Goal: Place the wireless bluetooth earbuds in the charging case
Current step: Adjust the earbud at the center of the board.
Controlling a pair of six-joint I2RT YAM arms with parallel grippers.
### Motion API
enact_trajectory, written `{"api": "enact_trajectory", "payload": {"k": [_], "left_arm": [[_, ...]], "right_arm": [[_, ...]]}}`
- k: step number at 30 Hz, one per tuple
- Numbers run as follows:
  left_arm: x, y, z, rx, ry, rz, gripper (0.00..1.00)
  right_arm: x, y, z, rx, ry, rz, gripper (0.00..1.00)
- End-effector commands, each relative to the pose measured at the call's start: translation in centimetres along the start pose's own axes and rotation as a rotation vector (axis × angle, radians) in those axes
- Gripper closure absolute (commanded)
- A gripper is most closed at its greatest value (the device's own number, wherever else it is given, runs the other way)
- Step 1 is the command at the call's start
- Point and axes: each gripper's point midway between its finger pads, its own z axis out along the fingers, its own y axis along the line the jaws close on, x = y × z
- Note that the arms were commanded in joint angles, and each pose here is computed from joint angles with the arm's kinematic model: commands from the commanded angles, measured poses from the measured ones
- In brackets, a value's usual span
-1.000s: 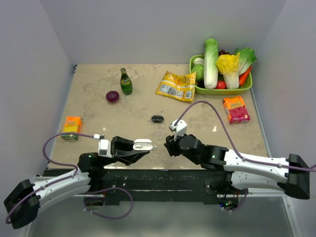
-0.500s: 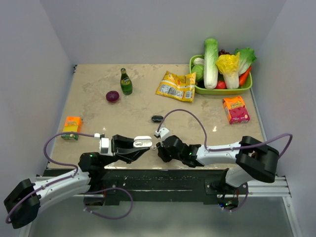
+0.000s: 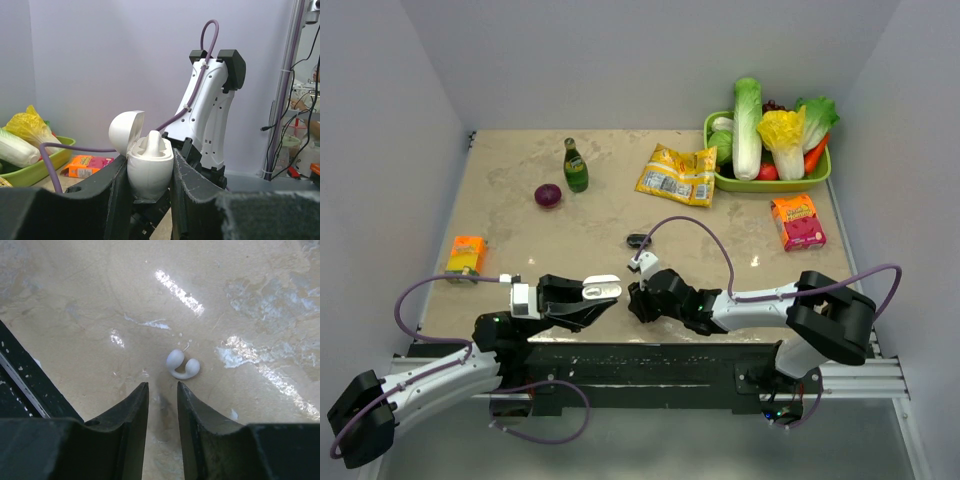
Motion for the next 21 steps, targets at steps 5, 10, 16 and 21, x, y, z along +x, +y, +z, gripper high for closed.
{"api": "enact_trajectory", "payload": {"k": [5,10,16,21], "left_arm": [[5.1,1.0,-4.1,-0.067,0.113,-0.024,1.0],[5.2,0.9,-4.1,-0.065,0.115,-0.026,1.0],[5.4,1.0,-4.3,-0.07,0.119,-0.028,1.0],[5.4,1.0,-4.3,-0.07,0.119,-0.032,1.0]], "right_arm": [[-2.6,1.8,0.8,-0.088,-0.07,0.025,0.85],[-2.0,1.0,0.9,-0.048,-0.061,0.042,0.93],[-1.9,0.2,0.5,-0.013,-0.08,0.044,0.73],[-2.2,0.0,0.8,0.007,-0.074,0.025,0.64]]}}
